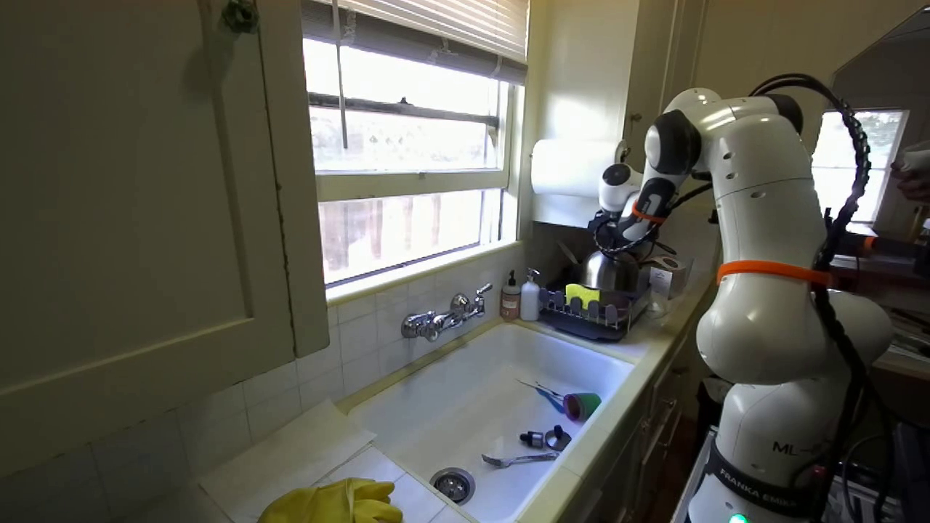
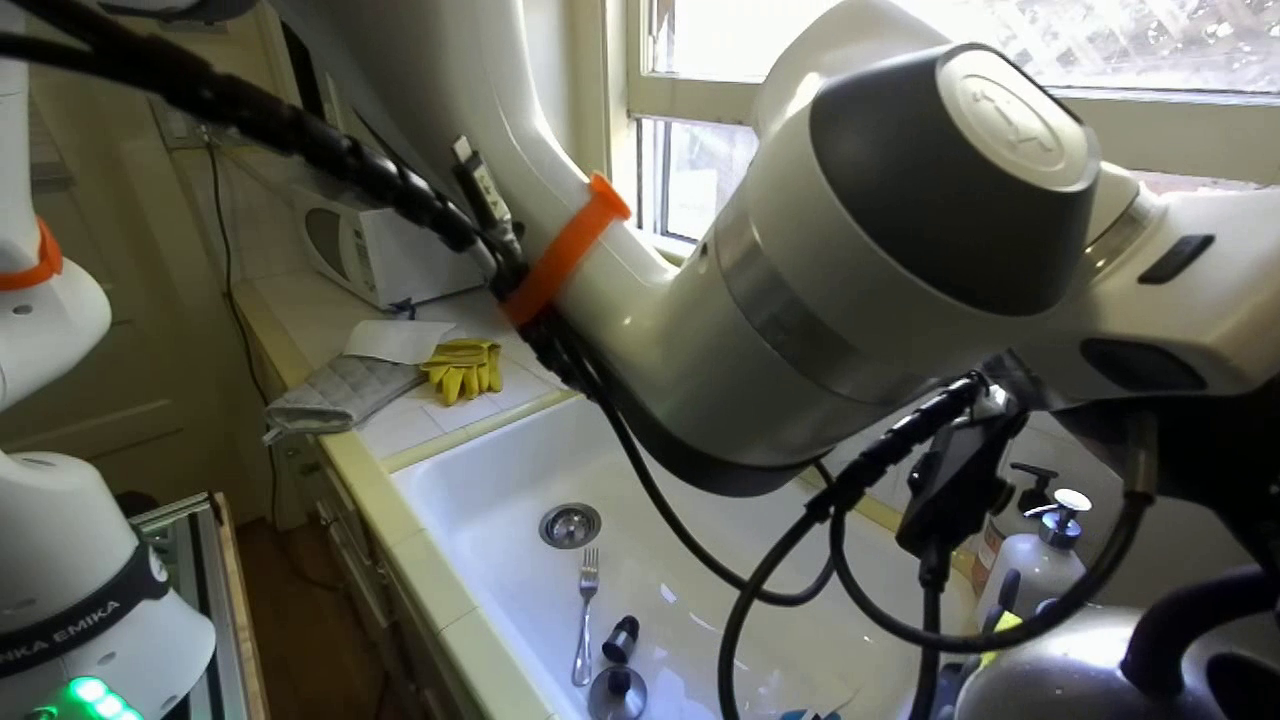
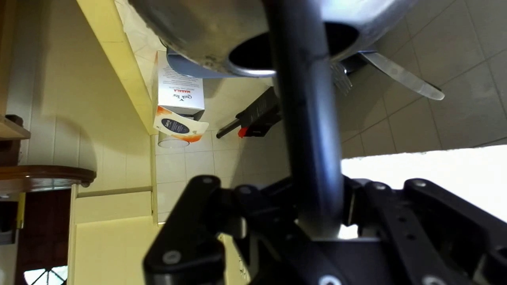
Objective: Remove the lid from the silver kettle then place the kettle on the dishrack.
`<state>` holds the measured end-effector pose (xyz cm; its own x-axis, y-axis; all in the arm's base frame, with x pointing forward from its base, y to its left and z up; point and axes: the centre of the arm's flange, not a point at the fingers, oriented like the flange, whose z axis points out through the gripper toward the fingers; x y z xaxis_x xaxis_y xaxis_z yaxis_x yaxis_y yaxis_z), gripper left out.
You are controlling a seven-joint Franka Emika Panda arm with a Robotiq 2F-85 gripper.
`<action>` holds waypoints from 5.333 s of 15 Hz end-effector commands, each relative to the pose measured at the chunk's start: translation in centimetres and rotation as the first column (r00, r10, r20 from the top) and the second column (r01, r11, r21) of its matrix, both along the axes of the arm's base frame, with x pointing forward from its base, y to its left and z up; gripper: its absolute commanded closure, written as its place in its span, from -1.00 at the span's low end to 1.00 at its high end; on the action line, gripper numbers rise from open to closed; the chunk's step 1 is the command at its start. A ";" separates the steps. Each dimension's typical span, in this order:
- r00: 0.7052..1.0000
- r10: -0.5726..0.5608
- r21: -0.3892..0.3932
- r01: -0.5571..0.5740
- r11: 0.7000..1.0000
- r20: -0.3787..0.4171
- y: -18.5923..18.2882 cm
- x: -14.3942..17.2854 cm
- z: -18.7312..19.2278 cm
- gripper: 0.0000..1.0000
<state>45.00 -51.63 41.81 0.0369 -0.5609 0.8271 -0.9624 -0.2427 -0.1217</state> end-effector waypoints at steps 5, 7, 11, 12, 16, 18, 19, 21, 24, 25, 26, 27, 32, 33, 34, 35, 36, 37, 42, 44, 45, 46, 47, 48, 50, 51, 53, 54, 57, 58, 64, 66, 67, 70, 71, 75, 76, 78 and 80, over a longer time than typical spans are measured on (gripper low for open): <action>0.999 0.017 -0.021 -0.018 1.000 -0.034 -0.8 2.3 -2.5 1.00; 0.999 0.022 -0.019 -0.023 1.000 -0.046 -0.9 2.7 -3.5 1.00; 0.997 0.028 -0.024 -0.030 0.999 -0.069 -0.9 3.3 -4.4 1.00; 0.996 0.032 -0.018 -0.034 0.999 -0.082 -0.8 3.4 -4.8 1.00; 0.987 0.035 -0.005 -0.036 0.999 -0.155 -0.5 3.6 -5.9 1.00; 0.983 0.045 0.003 -0.045 0.999 -0.178 -0.4 3.6 -6.2 1.00; 0.981 0.041 0.001 -0.042 0.999 -0.192 -0.3 3.6 -6.2 1.00; 0.977 0.026 0.001 -0.027 1.000 -0.214 -0.4 3.5 -6.2 1.00; 0.969 -0.045 0.004 0.047 0.999 -0.244 -1.0 2.9 -6.6 1.00; 0.965 -0.071 0.009 0.076 0.997 -0.250 -1.1 2.7 -6.8 1.00; 0.963 -0.088 0.018 0.096 0.995 -0.256 -1.3 2.5 -7.0 1.00; 0.959 -0.105 0.021 0.114 0.993 -0.263 -1.4 2.4 -7.2 1.00; 0.958 -0.125 0.010 0.132 0.991 -0.258 -1.3 2.8 -7.3 1.00; 0.958 -0.139 0.015 0.147 0.989 -0.251 -1.2 2.8 -7.4 1.00; 0.957 -0.156 0.022 0.166 0.986 -0.243 -1.3 2.8 -7.4 1.00; 0.955 -0.183 0.051 0.200 0.979 -0.235 -1.5 2.7 -7.6 1.00; 0.949 -0.204 0.066 0.226 0.972 -0.241 -1.5 2.7 -7.9 1.00; 0.946 -0.217 0.087 0.244 0.966 -0.241 -1.4 2.6 -8.0 1.00; 0.957 -0.205 0.089 0.227 0.970 -0.205 -0.7 3.6 -7.9 1.00; 0.966 -0.173 0.059 0.187 0.981 -0.191 0.1 4.3 -7.6 1.00; 0.972 -0.145 0.057 0.157 0.986 -0.184 0.4 4.7 -7.6 1.00; 0.976 -0.121 0.045 0.131 0.990 -0.181 0.8 5.1 -7.6 1.00; 0.982 -0.076 0.040 0.084 0.996 -0.172 1.1 5.5 -7.5 1.00; 0.985 -0.041 0.022 0.046 0.999 -0.167 1.5 5.8 -7.4 1.00; 0.985 0.016 0.002 -0.016 1.000 -0.172 1.8 6.4 -7.4 1.00; 0.985 0.035 -0.001 -0.036 0.999 -0.170 2.0 6.6 -7.6 1.00; 0.981 0.062 -0.007 -0.064 0.998 -0.182 2.2 6.9 -8.0 1.00; 0.980 0.066 -0.010 -0.069 0.998 -0.190 2.3 6.9 -8.2 1.00; 0.971 0.073 -0.008 -0.076 0.997 -0.227 2.8 6.8 -8.6 1.00; 0.969 0.077 -0.006 -0.081 0.997 -0.236 3.0 6.8 -8.7 1.00; 0.964 0.102 0.010 -0.102 0.995 -0.245 4.2 6.7 -8.7 1.00; 0.962 0.115 0.012 -0.115 0.993 -0.249 4.6 6.7 -8.7 0.47; 0.961 0.116 0.009 -0.118 0.993 -0.252 4.8 6.7 -8.7 0.37; 0.958 0.123 0.005 -0.126 0.992 -0.261 5.1 6.7 -8.8 -0.12; 0.956 0.125 0.005 -0.129 0.992 -0.264 5.1 6.7 -8.9 -0.25; 0.952 0.135 -0.002 -0.140 0.990 -0.274 5.4 6.8 -8.8 -0.86; 0.952 0.137 -0.005 -0.144 0.990 -0.275 5.5 6.8 -8.7 -0.97; 0.950 0.143 -0.007 -0.151 0.988 -0.278 5.6 6.9 -8.6 -1.00; 0.948 0.161 -0.013 -0.171 0.985 -0.273 5.9 6.9 -8.4 -1.00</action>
